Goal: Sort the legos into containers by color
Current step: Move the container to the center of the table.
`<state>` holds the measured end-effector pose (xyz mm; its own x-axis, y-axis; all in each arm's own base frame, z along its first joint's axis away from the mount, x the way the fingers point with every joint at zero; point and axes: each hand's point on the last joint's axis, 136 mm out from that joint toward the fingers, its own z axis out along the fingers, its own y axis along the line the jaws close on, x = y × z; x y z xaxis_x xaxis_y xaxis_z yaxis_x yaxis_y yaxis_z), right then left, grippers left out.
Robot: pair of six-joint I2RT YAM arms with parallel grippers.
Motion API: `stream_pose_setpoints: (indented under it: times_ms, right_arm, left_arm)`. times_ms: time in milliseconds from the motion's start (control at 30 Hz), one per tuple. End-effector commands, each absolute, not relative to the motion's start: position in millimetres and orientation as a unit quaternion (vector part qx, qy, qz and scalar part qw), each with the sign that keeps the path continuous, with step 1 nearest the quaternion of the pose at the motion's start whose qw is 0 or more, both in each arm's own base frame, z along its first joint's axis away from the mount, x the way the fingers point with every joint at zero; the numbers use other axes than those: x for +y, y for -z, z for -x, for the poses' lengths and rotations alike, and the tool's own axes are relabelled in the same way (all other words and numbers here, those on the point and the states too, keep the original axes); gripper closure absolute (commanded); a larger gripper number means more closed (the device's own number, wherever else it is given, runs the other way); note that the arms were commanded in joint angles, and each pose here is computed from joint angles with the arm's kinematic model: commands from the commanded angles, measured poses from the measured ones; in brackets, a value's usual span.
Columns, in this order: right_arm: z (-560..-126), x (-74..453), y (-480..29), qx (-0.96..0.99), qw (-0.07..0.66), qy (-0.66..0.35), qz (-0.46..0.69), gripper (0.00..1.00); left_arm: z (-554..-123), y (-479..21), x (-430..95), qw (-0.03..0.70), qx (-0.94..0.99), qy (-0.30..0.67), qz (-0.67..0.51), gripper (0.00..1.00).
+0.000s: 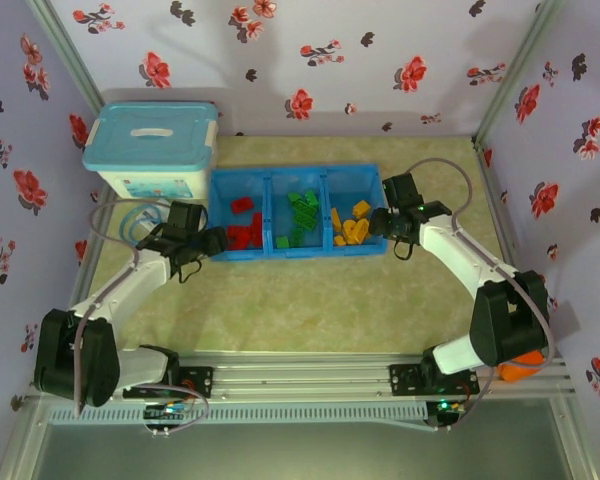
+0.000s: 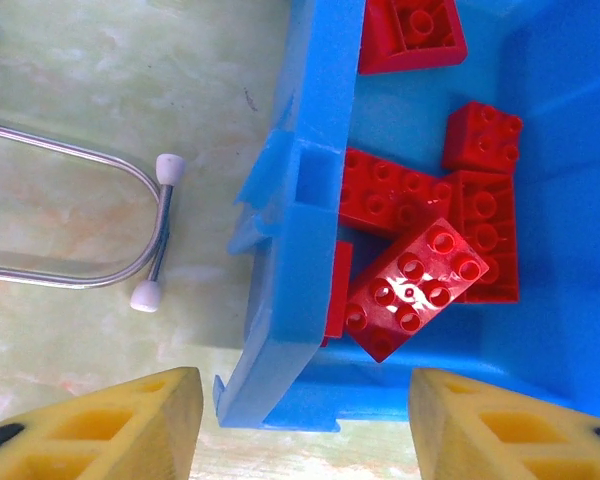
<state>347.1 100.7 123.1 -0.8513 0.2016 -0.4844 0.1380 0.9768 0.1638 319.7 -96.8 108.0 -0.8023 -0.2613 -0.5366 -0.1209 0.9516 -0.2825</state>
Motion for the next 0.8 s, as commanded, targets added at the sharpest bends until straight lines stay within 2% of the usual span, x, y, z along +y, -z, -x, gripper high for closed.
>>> stream_pose_setpoints:
  times_ms: [0, 300, 767]
  right_arm:
    - [-348, 101, -118, 0.959, 0.256, -0.070, -0.095, 0.48]
    - [-340, 80, -102, 0.957, 0.247, -0.052, -0.141, 0.58]
    - [-323, 72, -104, 0.951, 0.259, -0.058, -0.157, 0.60]
  left_arm:
    - [-334, -117, -101, 0.313, 0.936, 0.129, 0.097, 0.47]
    - [-355, -103, -106, 0.300, 0.942, 0.122, 0.091, 0.49]
    - [-401, -96, -119, 0.298, 0.944, 0.117, 0.078, 0.49]
